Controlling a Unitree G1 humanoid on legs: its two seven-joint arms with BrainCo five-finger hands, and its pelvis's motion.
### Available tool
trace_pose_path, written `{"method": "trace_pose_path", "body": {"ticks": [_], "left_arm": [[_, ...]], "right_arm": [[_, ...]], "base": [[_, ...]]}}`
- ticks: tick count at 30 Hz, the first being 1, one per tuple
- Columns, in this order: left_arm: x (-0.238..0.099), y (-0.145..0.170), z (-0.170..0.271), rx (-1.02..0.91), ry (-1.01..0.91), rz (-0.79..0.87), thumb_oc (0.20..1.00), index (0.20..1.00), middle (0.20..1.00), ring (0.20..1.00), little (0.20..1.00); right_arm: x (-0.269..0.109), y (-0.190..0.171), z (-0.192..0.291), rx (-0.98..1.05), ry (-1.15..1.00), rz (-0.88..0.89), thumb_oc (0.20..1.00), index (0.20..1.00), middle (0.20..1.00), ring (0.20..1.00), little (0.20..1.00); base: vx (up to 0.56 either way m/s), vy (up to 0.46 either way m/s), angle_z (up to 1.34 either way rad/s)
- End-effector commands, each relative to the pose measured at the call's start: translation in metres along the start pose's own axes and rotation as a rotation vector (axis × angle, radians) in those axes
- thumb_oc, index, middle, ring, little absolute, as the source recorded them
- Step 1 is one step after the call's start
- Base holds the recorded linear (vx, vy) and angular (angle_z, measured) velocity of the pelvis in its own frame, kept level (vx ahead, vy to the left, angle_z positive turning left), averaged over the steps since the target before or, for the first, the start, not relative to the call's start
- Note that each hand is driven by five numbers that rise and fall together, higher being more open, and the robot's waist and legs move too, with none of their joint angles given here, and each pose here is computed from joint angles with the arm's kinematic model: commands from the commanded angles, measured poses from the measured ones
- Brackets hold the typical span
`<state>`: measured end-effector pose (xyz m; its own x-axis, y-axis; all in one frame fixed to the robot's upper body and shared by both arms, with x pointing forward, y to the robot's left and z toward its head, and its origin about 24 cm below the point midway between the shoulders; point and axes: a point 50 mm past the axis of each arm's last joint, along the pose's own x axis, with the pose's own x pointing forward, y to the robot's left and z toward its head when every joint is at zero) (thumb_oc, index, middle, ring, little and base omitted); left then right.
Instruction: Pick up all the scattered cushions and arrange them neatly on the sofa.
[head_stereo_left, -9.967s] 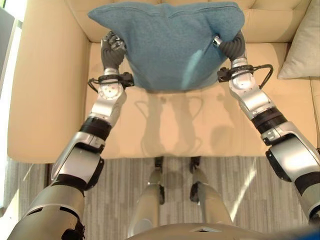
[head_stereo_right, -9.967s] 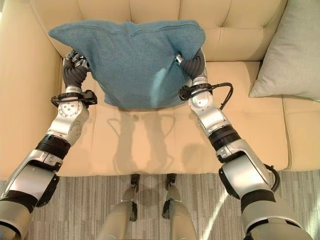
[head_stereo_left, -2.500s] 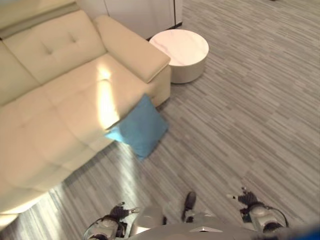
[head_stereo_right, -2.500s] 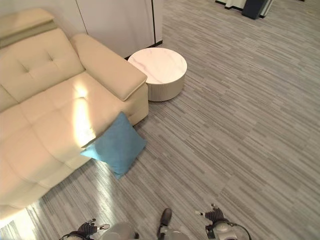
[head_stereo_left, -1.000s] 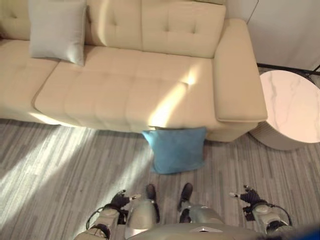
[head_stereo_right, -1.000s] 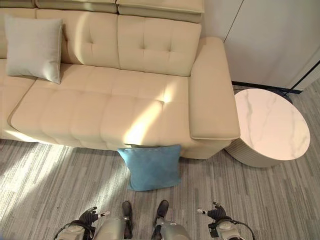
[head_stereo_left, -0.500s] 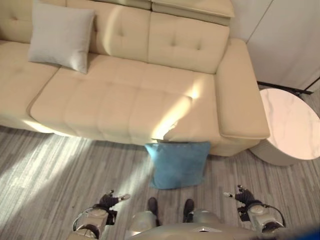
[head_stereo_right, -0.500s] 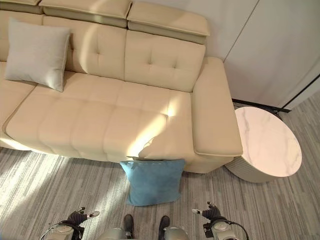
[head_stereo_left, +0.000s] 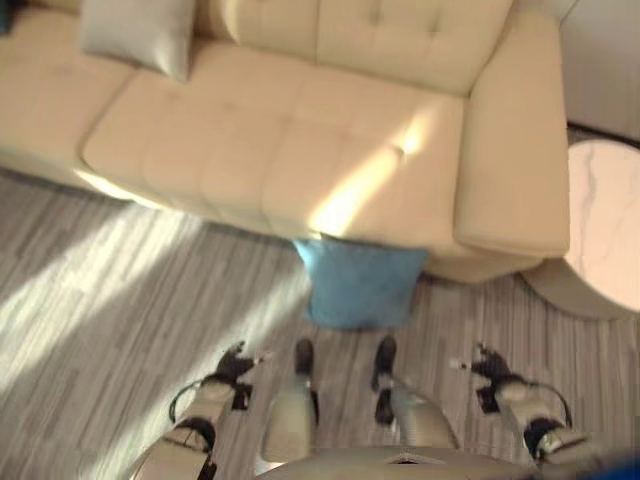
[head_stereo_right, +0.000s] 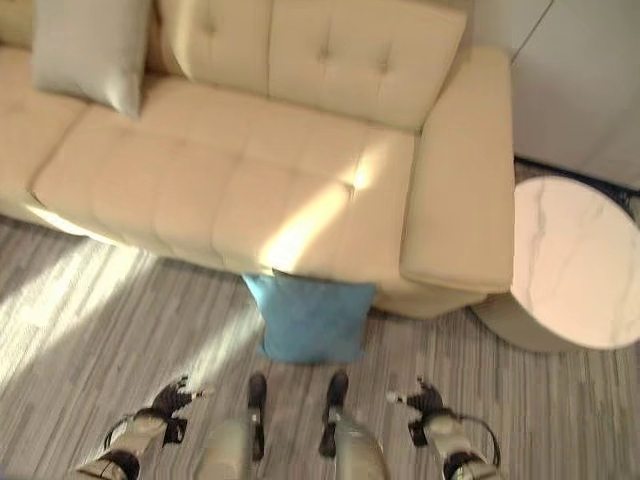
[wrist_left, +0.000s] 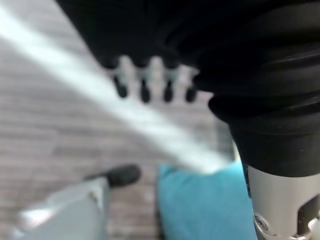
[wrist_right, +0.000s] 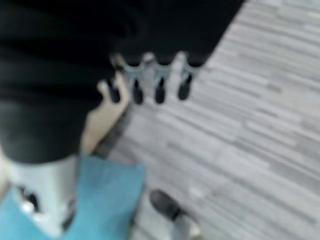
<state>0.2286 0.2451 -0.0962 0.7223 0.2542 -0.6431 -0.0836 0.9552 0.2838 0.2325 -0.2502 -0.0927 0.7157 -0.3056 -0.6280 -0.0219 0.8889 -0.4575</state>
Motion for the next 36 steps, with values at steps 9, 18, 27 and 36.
{"method": "trace_pose_path", "body": {"ticks": [9, 18, 27, 36], "left_arm": [[0.004, 0.034, 0.138, -0.178, -0.430, 0.203, 1.000, 1.000, 1.000, 1.000, 1.000], [-0.029, 0.055, 0.257, -0.284, -0.767, 0.273, 1.000, 1.000, 1.000, 1.000, 1.000], [-0.048, 0.051, 0.304, -0.277, -0.871, 0.217, 1.000, 1.000, 1.000, 1.000, 1.000], [-0.057, 0.041, 0.326, -0.281, -0.900, 0.183, 1.000, 1.000, 1.000, 1.000, 1.000]], "right_arm": [[-0.001, -0.058, 0.141, 0.167, -0.453, -0.286, 1.000, 1.000, 1.000, 1.000, 1.000], [-0.038, -0.105, 0.248, 0.298, -0.774, -0.468, 1.000, 1.000, 1.000, 1.000, 1.000], [-0.051, -0.119, 0.272, 0.305, -0.839, -0.508, 1.000, 1.000, 1.000, 1.000, 1.000], [-0.060, -0.125, 0.288, 0.313, -0.877, -0.510, 1.000, 1.000, 1.000, 1.000, 1.000]], "base": [[-0.10, 0.049, -0.07], [-0.01, 0.089, -0.01], [0.03, 0.067, 0.01], [0.03, -0.001, -0.04]]}}
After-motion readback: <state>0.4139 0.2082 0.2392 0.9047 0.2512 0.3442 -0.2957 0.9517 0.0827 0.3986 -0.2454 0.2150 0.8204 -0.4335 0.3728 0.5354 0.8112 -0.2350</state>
